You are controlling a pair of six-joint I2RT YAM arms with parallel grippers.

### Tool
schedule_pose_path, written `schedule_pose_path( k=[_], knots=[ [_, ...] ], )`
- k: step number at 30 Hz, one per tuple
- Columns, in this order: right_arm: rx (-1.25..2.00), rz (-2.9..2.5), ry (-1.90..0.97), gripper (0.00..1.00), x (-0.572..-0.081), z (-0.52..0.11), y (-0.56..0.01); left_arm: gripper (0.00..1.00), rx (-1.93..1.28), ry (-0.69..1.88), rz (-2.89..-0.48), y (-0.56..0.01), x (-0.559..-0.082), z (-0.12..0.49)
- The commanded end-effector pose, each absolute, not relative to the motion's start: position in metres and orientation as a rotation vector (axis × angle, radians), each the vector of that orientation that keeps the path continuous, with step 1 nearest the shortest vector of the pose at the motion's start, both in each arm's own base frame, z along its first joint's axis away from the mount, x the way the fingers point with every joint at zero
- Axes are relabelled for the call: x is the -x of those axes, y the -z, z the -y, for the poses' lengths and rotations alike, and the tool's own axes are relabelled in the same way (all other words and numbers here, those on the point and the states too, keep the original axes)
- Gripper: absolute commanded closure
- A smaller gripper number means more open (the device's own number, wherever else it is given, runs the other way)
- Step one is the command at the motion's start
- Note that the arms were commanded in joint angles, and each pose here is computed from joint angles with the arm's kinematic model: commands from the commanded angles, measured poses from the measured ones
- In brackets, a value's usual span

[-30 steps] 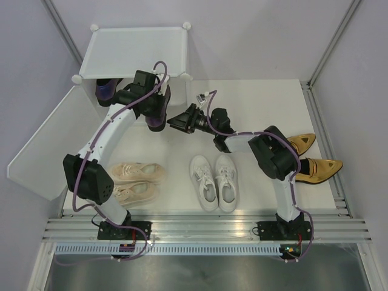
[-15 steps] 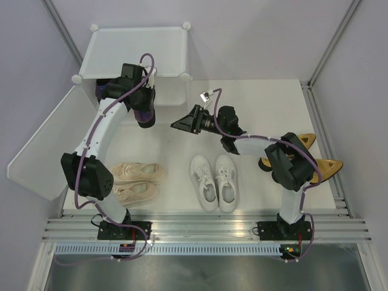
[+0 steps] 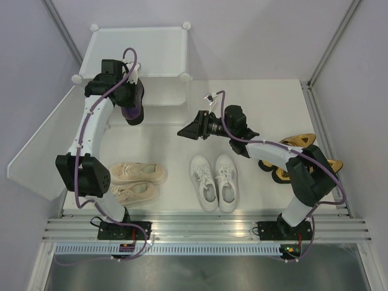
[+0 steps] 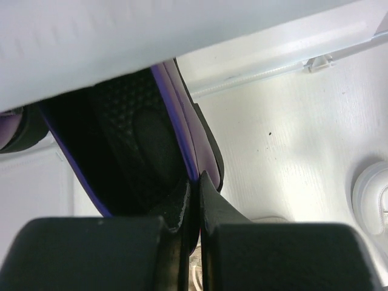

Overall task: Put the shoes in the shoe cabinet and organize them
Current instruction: Place the shoe in the shoe cabinet.

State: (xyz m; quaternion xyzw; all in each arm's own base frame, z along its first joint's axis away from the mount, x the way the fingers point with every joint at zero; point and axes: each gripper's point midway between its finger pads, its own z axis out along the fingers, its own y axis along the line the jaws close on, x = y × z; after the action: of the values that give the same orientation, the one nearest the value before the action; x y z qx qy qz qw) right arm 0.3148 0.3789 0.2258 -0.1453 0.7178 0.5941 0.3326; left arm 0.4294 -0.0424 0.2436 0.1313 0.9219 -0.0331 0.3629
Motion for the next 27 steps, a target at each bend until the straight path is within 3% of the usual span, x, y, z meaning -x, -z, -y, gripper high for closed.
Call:
schedule_pose_path(
  k=[1,27],
  knots=[
    [0.436,-1.836,-1.479,0.28,-0.311,-0.369,-0.235,0.98,-0.462,0.032,-2.159,-0.298,-0.456,0.043],
    [0.443,-1.830,-1.370,0.27,-0.312,-0.356,-0.240,0.98,-0.584,0.024,-2.063,-0.319,-0.480,0.050]
  ],
)
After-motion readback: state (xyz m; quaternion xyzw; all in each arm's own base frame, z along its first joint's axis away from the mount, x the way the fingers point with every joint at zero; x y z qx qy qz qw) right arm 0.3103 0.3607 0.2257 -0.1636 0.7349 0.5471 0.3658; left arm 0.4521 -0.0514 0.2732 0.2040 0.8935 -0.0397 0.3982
